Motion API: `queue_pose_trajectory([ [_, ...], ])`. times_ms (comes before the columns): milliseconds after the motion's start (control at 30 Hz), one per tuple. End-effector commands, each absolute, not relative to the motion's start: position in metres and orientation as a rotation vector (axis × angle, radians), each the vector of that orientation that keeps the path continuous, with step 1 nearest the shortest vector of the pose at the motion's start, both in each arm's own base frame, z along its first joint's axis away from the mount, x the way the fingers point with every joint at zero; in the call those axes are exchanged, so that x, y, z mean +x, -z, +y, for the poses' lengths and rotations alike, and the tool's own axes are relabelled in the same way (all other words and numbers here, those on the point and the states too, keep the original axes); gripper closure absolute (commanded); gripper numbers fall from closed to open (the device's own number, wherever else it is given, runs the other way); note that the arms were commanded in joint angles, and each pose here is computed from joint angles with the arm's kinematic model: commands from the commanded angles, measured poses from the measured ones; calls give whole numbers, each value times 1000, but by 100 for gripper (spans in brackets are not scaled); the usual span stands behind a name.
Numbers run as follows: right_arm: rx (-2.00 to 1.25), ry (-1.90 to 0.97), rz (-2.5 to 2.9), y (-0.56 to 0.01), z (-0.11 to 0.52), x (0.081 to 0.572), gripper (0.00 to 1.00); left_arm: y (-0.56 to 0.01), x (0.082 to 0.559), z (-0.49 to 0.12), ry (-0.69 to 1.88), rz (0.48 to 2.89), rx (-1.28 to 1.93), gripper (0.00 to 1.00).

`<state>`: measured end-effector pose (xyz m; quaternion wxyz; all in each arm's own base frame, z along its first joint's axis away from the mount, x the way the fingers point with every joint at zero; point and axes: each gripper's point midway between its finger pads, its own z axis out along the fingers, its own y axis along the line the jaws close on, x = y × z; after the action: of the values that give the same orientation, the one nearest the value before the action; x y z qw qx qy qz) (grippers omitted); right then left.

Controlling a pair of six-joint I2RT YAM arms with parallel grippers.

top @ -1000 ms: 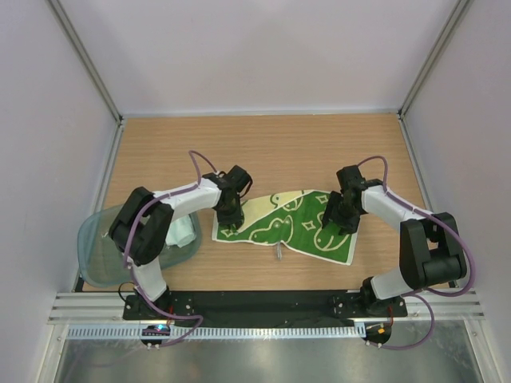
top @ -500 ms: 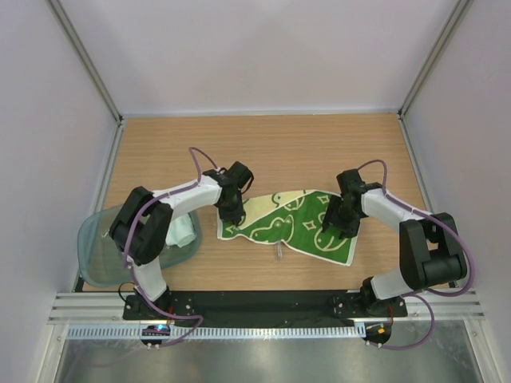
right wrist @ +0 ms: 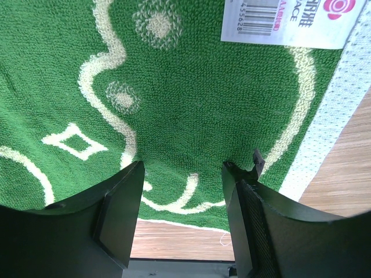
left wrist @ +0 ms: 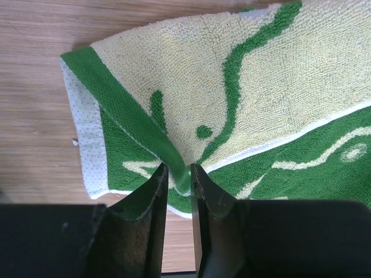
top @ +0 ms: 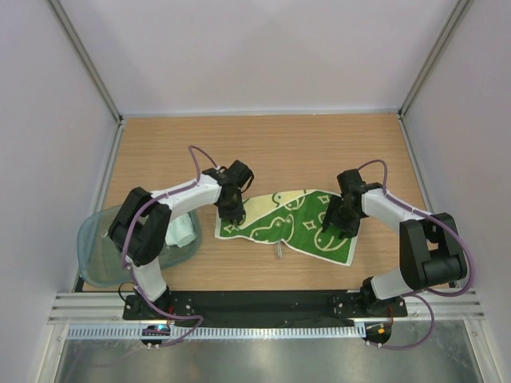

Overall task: Roll the towels
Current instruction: Flatten the towel

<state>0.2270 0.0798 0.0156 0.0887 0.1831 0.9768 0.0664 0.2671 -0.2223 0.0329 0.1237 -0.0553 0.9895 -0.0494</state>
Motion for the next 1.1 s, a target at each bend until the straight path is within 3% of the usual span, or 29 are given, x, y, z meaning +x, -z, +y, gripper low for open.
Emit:
queue_pose_trajectory([
  [0,543,-223,2900,-12,83,227,37,-50,276,-222,145,2841,-149,77],
  [100,542,-224,2904,-12,84,226,37,-56,278,-223,155,2830,-145,73],
  [700,541,-235,2909,-10,85,226,37,-32,277,-223,122,2872,-131,74],
  [1000,539,-236,2911,-9,85,226,38,-20,276,-222,112,2878,-133,85],
  [1067,539,-238,2912,-9,85,226,38,-20,277,-222,108,2876,-131,91],
])
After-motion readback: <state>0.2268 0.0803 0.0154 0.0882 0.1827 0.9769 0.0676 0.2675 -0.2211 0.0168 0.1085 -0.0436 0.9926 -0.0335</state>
